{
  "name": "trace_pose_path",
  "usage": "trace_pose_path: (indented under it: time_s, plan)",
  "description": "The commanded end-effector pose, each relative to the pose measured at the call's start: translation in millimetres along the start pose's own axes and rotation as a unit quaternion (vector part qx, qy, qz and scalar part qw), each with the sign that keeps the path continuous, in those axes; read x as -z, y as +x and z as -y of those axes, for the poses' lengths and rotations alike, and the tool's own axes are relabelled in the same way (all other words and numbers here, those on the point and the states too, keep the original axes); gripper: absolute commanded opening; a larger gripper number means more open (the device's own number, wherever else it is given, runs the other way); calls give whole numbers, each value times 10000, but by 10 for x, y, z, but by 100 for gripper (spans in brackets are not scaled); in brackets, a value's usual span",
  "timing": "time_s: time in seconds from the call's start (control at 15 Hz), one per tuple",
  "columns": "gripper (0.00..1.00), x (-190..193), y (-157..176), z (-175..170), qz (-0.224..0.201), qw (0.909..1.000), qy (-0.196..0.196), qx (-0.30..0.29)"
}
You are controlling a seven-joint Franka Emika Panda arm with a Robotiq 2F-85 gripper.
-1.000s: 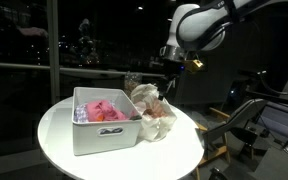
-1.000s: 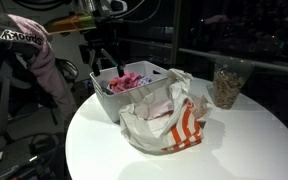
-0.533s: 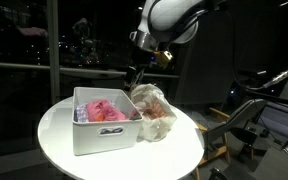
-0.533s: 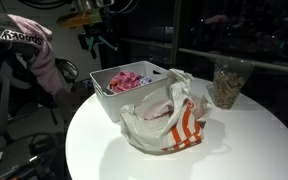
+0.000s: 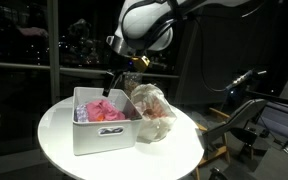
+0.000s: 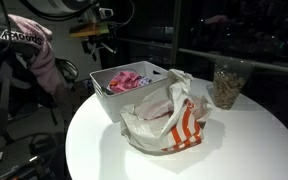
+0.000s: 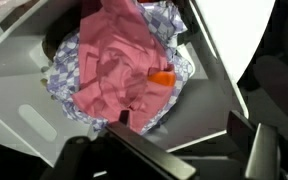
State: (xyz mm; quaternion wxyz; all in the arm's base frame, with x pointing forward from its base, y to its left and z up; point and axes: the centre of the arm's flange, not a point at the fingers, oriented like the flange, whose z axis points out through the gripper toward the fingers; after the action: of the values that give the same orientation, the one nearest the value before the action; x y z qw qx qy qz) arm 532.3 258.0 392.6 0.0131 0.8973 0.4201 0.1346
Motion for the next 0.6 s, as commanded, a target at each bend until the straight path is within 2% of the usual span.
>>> trace_pose_path:
  time_s: [0.0,0.07,0.27,0.47,0.53]
  plan:
    - [100,10,-2,-2,-5,10000,-5,-1]
    - [100,18,-3,-9,-10,10000,-11,-7]
    - [100,-190,176,-231,-421,9963,-315,-673]
    - [100,-348,279,-491,-511,9881,-218,-1433]
    - [100,-438,276,-568,-417,9852,-192,-1651]
